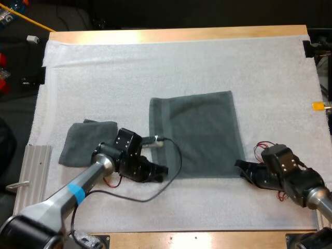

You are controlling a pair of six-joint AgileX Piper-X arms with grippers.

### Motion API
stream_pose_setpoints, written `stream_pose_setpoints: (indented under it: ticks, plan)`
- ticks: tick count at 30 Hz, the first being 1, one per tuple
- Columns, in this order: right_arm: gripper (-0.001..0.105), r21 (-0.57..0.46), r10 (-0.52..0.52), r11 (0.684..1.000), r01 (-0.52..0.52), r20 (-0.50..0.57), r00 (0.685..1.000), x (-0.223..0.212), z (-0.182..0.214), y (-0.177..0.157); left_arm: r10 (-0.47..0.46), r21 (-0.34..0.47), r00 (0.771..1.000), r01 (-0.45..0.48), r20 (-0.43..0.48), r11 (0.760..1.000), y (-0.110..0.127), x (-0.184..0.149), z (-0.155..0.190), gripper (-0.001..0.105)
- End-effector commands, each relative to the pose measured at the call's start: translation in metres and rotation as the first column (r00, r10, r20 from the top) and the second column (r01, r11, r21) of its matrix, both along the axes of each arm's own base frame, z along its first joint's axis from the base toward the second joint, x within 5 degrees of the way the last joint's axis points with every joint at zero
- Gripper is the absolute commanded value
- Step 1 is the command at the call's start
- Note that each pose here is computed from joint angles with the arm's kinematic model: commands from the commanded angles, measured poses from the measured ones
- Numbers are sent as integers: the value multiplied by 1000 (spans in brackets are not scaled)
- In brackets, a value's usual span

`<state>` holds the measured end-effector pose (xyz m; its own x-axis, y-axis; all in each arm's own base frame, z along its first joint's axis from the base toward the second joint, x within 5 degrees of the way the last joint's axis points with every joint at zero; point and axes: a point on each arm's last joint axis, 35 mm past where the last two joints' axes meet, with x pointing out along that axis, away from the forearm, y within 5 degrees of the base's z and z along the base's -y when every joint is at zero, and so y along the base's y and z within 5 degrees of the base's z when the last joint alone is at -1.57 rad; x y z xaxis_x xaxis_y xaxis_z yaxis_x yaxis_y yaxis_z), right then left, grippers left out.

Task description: Pick towel from pile, fold and stack

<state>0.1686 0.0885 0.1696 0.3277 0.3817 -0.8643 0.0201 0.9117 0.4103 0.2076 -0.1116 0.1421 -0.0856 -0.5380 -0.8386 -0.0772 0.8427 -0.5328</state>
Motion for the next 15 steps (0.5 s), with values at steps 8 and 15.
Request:
stream_pose_setpoints:
  ticks: [8, 15]
  plan:
    - [0, -55, 156, 986, -156, -7, 988, -28, 43, -1, -169, -32, 983, 172, 75, 985, -9, -37, 47, 0]
    - [0, -17, 182, 983, -181, 10, 983, -48, 56, 6, -200, -41, 973, 206, 113, 978, -11, -48, 59, 0]
